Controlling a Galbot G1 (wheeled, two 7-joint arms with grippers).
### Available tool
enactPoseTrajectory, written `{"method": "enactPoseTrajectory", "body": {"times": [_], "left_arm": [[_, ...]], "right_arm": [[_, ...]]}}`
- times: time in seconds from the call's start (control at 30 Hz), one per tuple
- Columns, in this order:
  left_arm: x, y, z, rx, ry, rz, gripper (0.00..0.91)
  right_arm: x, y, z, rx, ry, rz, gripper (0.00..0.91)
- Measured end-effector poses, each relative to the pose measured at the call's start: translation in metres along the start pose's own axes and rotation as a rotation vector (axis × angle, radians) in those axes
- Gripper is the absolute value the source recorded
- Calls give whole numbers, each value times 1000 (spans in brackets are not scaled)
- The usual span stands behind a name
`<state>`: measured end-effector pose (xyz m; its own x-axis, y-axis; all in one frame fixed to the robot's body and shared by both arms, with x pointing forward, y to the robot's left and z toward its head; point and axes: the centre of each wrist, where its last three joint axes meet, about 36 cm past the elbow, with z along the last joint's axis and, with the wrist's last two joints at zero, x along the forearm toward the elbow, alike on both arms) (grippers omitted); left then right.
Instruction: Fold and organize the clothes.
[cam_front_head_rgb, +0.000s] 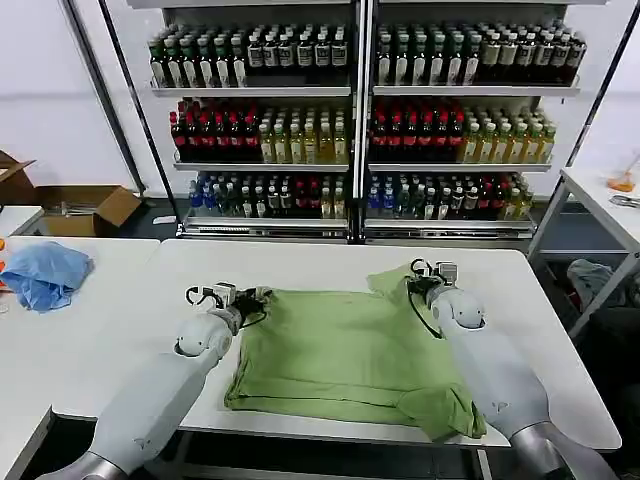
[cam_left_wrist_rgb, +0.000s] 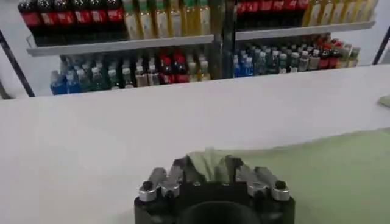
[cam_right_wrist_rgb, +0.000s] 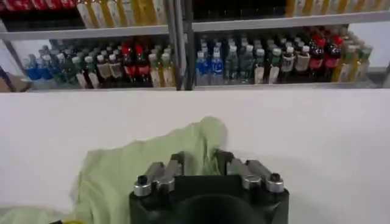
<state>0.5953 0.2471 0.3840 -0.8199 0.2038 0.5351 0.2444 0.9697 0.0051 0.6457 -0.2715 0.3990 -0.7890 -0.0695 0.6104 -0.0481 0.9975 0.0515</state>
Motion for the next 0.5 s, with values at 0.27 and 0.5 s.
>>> {"method": "enactPoseTrajectory", "body": {"times": [0.27, 0.5], "left_arm": [[4, 6, 2, 26, -12, 11, 20], [17, 11, 0, 66, -55, 16, 30]], "right_arm": [[2, -6, 4, -17, 3, -4, 0], [18, -8, 7, -28, -44, -18, 0]]}}
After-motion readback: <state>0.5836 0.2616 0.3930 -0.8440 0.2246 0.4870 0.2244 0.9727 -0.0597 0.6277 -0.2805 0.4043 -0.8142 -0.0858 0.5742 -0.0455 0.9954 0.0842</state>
